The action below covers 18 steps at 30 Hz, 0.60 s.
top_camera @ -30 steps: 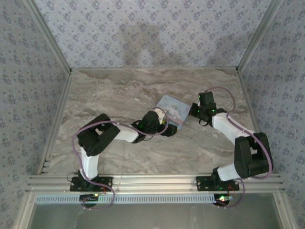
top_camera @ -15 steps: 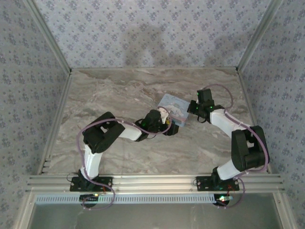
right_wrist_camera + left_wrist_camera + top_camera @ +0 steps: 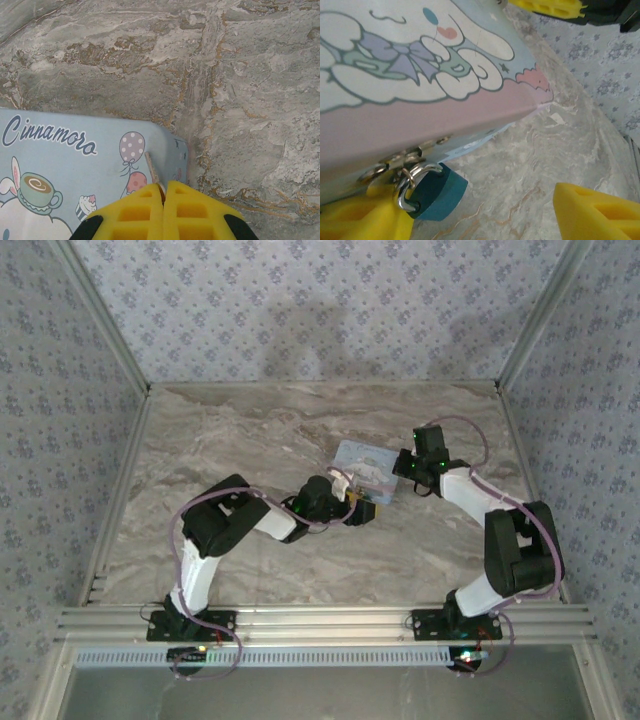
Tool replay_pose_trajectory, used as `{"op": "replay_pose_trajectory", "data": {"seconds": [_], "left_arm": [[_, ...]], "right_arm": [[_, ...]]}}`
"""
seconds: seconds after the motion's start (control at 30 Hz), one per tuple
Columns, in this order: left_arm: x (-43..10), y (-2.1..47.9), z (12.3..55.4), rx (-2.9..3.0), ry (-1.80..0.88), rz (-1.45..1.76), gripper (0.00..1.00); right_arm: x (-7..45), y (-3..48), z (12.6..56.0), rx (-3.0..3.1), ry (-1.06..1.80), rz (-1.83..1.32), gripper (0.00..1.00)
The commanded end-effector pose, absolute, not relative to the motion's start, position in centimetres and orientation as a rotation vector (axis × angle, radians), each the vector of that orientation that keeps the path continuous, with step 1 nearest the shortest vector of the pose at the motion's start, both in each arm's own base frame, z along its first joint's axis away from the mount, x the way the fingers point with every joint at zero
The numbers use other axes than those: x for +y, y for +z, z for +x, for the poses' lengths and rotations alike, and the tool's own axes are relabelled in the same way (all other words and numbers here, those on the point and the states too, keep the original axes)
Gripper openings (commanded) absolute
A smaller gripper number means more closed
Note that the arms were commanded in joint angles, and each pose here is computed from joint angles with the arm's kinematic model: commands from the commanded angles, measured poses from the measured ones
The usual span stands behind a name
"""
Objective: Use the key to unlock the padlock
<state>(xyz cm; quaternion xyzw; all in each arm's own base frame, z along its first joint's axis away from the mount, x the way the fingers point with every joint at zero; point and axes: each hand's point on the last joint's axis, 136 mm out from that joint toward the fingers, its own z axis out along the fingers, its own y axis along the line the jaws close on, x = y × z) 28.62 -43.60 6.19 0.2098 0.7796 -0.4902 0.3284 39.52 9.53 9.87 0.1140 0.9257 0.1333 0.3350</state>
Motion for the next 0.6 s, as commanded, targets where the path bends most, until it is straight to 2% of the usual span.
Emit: {"op": "replay_pose_trajectory", "data": {"seconds": [0.0, 0.23, 0.37, 0.47, 0.57], "left_arm": [[-43.5, 6.1, 28.8, 2.02, -1.312, 0.496, 0.73], [-43.7, 6.3, 28.8, 1.973, -1.381, 0.423, 0.69], [-44.3, 5.6, 28.6, 1.993, -1.416, 0.414, 0.6], [-44.3, 5.1, 28.5, 2.015, -1.408, 0.406, 0.57], [-44.1, 4.3, 28.6, 2.063, -1.377, 0.4, 0.48]], "right_arm": [[10.0, 10.5, 40.1, 2.402, 0.367, 0.284, 0.0], [10.3, 10.3, 39.9, 2.404, 0.366, 0.281, 0.0], [10.3, 10.2, 39.8, 2.406, 0.367, 0.282, 0.0], [10.3, 10.4, 39.8, 2.402, 0.368, 0.28, 0.0], [10.3, 10.5, 39.7, 2.401, 0.367, 0.279, 0.0]]}}
